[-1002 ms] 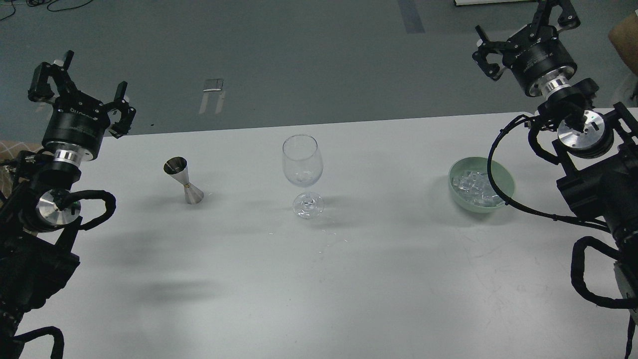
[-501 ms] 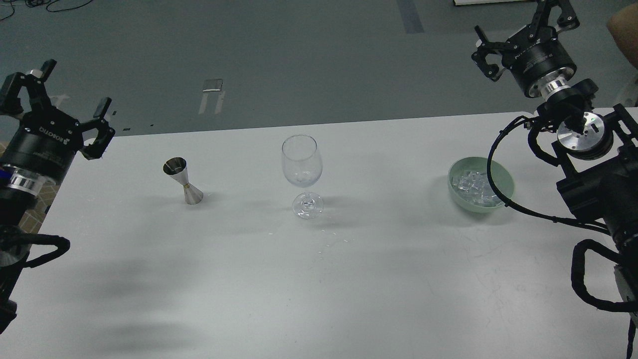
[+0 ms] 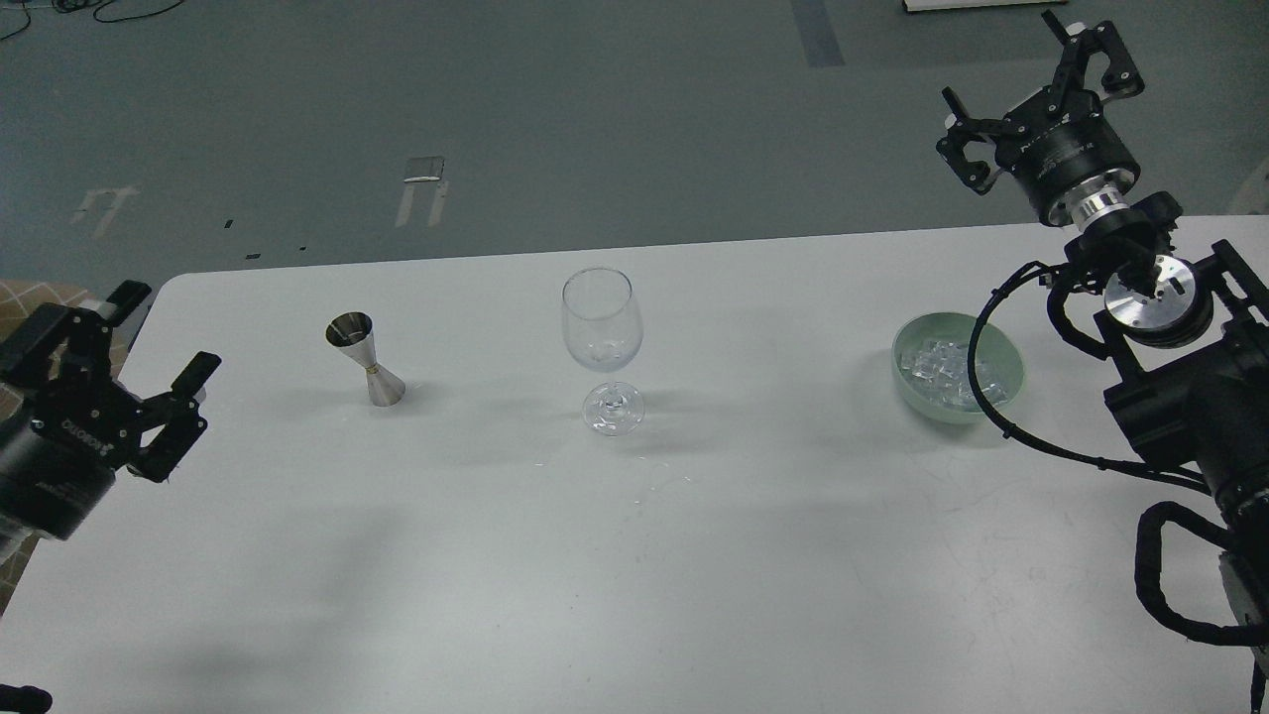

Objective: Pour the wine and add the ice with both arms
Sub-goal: 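Move the left gripper forward toward the metal jigger cup, then close the left gripper around the metal jigger cup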

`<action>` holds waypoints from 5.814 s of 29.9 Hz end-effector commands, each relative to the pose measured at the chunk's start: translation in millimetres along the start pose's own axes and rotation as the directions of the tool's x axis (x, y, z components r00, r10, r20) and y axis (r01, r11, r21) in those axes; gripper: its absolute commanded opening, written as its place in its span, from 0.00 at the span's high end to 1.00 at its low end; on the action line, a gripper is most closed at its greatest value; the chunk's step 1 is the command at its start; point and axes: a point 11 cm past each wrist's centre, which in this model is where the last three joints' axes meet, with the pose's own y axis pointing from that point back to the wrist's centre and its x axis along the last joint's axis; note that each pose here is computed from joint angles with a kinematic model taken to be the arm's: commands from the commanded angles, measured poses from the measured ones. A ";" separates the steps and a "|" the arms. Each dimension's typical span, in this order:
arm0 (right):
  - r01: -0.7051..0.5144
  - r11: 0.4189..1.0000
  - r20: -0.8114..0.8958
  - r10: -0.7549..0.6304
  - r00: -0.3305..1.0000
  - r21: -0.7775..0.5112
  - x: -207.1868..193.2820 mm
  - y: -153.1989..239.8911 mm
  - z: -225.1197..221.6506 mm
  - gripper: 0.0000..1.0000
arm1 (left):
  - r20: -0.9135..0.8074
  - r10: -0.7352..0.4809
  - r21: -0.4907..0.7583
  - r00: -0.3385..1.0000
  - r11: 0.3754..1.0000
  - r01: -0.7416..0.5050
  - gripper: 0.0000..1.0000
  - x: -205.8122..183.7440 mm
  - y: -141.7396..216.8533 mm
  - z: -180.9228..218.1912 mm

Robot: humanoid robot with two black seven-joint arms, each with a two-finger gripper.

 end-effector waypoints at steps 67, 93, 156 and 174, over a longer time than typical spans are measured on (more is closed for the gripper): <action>0.000 1.000 -0.023 0.000 1.000 -0.004 13.9 26.8 0.2 0.00 | -0.823 0.165 -0.087 0.543 0.909 -0.407 0.33 -80.1 -37.6 -102.0; -0.026 1.000 -0.024 0.025 0.999 -0.013 22.6 32.8 3.8 0.00 | -0.885 0.263 0.053 0.385 0.877 -0.478 0.29 -80.5 -79.3 -141.4; -0.061 0.998 -0.023 0.060 0.998 -0.018 30.5 36.4 6.9 0.00 | -0.867 0.335 0.131 0.370 0.868 -0.479 0.29 -47.5 -140.0 -166.1; -0.058 0.998 -0.021 0.058 0.998 -0.018 28.7 34.9 8.2 0.00 | -0.872 0.305 0.101 0.382 0.877 -0.469 0.43 -47.5 -143.6 -160.0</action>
